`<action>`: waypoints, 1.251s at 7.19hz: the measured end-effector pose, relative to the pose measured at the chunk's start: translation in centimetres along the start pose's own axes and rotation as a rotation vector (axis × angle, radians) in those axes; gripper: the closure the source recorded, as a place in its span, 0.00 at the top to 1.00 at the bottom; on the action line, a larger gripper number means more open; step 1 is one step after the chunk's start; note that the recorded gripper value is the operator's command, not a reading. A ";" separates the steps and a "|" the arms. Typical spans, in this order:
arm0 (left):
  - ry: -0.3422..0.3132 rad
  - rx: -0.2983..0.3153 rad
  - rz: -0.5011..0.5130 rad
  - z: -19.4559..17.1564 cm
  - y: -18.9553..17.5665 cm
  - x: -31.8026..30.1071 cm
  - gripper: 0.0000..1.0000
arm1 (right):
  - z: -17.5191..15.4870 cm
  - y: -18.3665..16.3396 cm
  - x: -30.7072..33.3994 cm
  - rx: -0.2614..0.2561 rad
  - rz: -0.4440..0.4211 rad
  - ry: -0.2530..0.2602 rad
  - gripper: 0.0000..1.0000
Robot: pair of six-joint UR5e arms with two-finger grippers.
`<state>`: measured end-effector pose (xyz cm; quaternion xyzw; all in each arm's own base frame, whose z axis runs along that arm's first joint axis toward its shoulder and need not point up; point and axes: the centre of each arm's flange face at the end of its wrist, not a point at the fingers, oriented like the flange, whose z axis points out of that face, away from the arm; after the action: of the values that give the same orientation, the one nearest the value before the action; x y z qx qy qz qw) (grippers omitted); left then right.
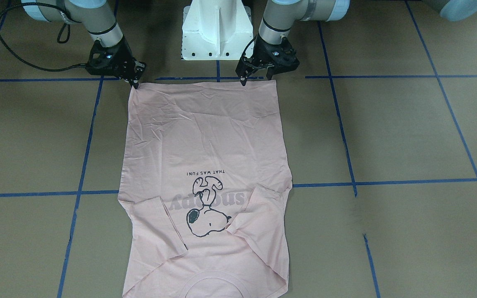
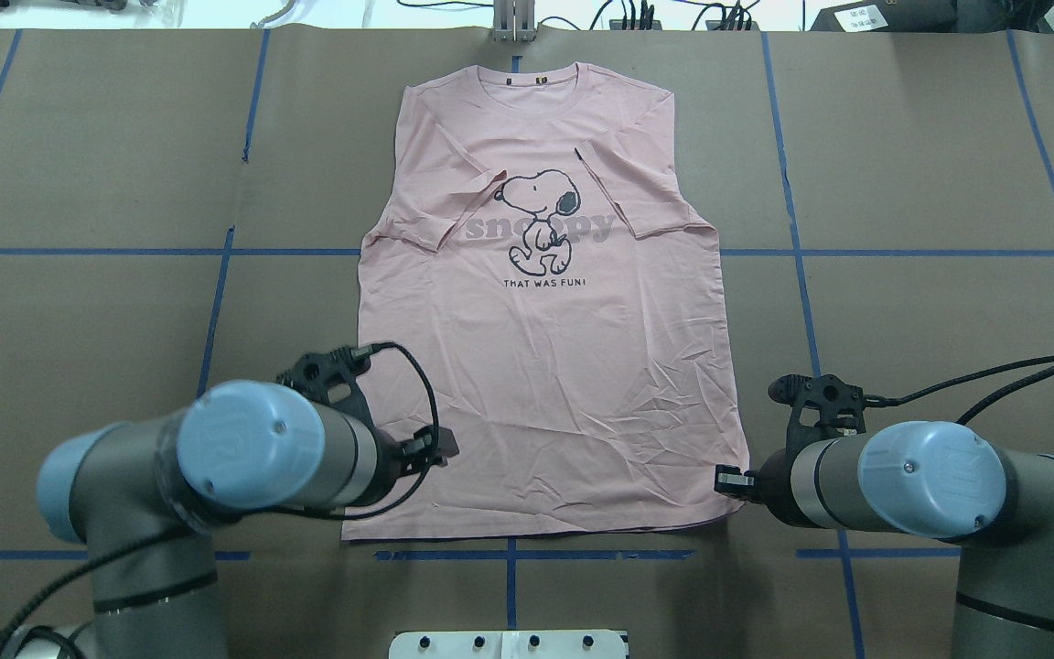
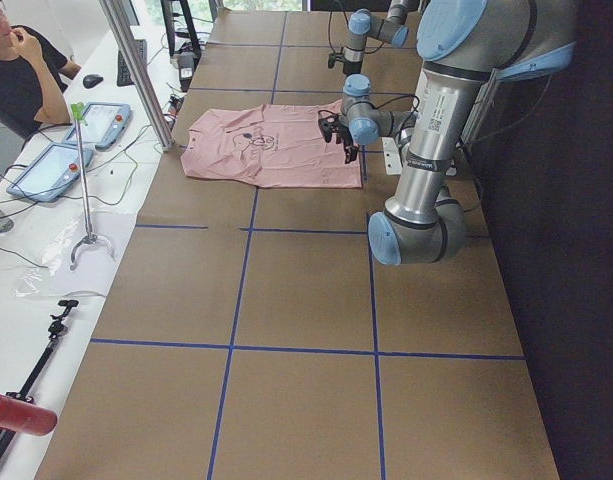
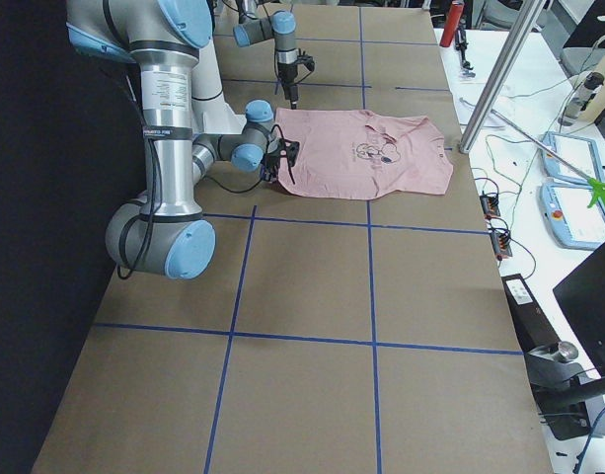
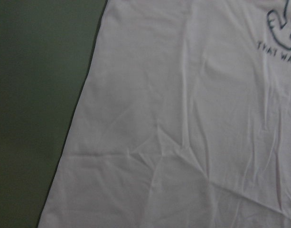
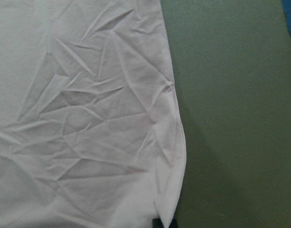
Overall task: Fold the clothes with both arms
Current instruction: 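Lower both grippers to the two hem corners of the shirt, then pinch the hem corners with both grippers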
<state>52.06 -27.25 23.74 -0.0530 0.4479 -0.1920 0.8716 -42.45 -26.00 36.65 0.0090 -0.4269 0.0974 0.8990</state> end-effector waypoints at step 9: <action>-0.146 0.073 -0.034 5.1 1.3 -5.4 0.91 | -0.3 0.2 -0.8 -0.004 -0.005 -0.017 0.00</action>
<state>53.68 -24.43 30.57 -0.0428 0.3748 -0.2186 0.8999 -42.73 -25.93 35.86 0.0091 -0.4346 0.0943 0.8956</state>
